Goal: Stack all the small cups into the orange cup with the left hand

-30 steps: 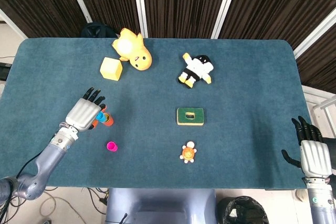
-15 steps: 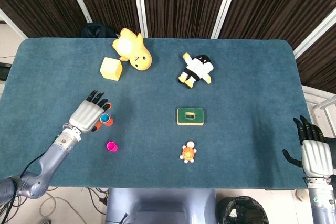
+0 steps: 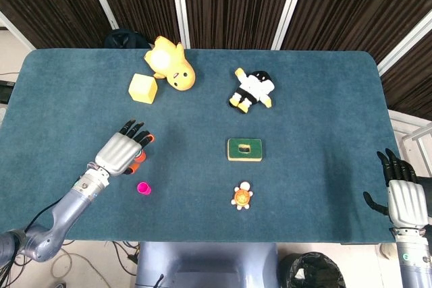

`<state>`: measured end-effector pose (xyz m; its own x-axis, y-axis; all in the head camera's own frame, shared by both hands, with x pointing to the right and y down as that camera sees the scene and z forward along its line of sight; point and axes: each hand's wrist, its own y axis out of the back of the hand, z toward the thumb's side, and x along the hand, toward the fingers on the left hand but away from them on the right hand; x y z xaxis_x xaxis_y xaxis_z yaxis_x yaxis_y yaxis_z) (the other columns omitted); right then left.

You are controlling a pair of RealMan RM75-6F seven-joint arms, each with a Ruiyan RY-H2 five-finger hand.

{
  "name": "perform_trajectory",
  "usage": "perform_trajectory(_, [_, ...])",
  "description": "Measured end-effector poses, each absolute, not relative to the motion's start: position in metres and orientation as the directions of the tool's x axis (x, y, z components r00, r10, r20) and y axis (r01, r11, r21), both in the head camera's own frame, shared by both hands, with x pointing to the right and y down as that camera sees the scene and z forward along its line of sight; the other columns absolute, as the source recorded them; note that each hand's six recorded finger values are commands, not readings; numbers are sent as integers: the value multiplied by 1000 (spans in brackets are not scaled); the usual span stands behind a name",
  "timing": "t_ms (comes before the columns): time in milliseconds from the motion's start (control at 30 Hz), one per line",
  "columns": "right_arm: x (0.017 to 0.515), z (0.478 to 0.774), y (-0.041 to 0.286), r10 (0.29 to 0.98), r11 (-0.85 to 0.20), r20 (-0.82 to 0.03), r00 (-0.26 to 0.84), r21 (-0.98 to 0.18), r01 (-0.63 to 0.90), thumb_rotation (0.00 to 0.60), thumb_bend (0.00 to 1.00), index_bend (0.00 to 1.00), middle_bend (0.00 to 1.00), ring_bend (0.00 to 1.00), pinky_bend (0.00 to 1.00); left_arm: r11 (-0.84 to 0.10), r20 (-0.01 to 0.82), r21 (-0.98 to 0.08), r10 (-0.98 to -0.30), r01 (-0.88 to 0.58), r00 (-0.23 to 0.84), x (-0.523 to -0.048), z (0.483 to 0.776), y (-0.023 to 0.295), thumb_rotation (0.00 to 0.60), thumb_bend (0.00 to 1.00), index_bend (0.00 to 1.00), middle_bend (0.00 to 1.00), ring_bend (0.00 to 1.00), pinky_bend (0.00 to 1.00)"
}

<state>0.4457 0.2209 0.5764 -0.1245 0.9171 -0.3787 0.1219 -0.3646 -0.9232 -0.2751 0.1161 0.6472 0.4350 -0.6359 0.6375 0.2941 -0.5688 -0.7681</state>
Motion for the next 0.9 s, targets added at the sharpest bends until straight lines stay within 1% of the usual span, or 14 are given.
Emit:
perform_trajectory(200, [447, 575, 221, 918, -361, -376, -129, -924, 124, 600, 318, 69, 27, 110, 110, -618, 677, -729, -585, 296, 446, -278, 644, 136, 600, 260, 308, 165, 0, 8])
perform_trajectory(633, [446, 576, 221, 917, -362, -377, -131, -924, 124, 600, 317, 69, 27, 110, 110, -677, 729, -669, -520, 307, 444, -293, 645, 157, 600, 260, 327, 165, 0, 8])
perform_trajectory(767, [446, 576, 221, 917, -361, -376, -134, -924, 123, 600, 317, 69, 27, 110, 110, -688, 741, -654, -497, 316, 452, -294, 649, 164, 600, 260, 356, 166, 0, 8])
perform_trajectory(900, [447, 575, 221, 917, -358, -374, -138, -925, 124, 600, 317, 69, 27, 110, 110, -696, 749, -642, -478, 321, 459, -293, 655, 169, 600, 260, 359, 166, 0, 8])
